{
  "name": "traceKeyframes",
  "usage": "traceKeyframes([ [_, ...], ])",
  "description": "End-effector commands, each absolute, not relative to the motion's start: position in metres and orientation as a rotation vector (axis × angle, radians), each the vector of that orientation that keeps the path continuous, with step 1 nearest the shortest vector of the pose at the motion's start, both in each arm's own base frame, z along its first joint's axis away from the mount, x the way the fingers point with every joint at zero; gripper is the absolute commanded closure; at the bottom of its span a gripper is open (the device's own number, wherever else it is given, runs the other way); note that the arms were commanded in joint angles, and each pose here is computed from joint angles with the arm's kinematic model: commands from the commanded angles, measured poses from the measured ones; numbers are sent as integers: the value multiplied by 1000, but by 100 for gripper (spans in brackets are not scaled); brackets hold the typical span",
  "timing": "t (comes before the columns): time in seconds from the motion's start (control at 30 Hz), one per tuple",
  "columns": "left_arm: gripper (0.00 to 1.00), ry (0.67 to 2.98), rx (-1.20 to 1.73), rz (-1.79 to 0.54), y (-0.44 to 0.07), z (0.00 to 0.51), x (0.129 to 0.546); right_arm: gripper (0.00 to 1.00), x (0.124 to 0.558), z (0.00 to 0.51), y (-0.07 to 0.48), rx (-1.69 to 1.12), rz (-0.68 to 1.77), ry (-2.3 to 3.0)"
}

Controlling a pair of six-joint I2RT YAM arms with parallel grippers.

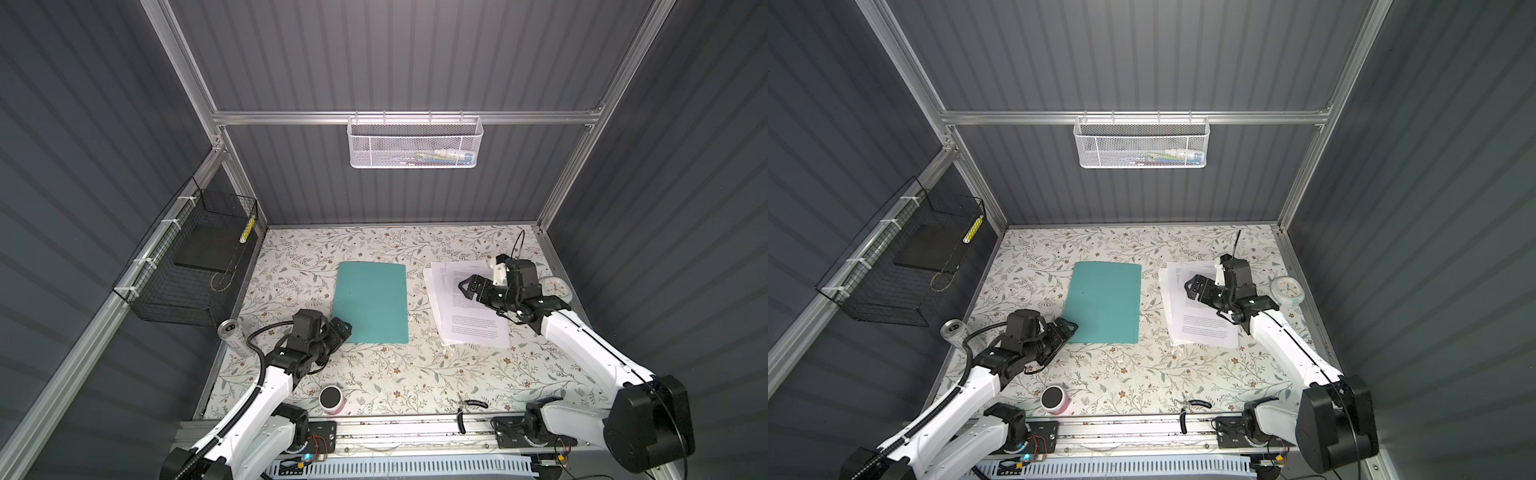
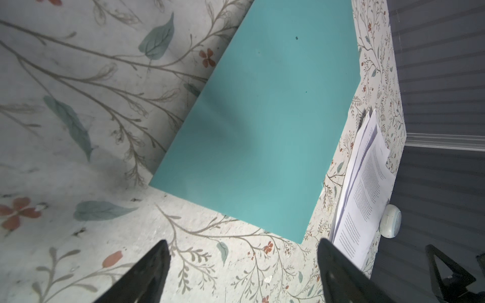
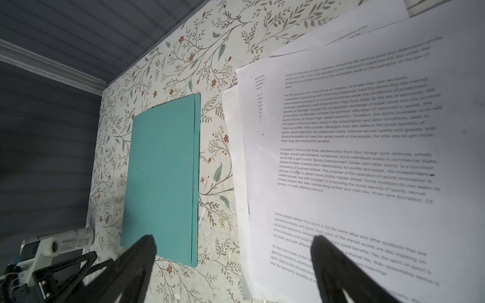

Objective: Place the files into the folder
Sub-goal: 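Move left gripper to the teal folder edge while right gripper moves over papers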

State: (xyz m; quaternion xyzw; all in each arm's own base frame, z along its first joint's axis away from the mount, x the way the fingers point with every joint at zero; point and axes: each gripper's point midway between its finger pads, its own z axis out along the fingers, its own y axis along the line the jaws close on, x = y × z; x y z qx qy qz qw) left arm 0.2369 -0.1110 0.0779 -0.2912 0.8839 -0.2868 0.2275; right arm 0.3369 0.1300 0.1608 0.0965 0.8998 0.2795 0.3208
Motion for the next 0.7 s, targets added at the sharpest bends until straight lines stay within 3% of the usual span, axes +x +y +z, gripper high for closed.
traceKeyframes([
  [0.0,12,2424,-823,-849,-119,72,236,6,337,156,134,258,755,2368],
  [0.67,17,2243,-893,-913,-116,55,254,6,332,153,133,248,751,2366],
])
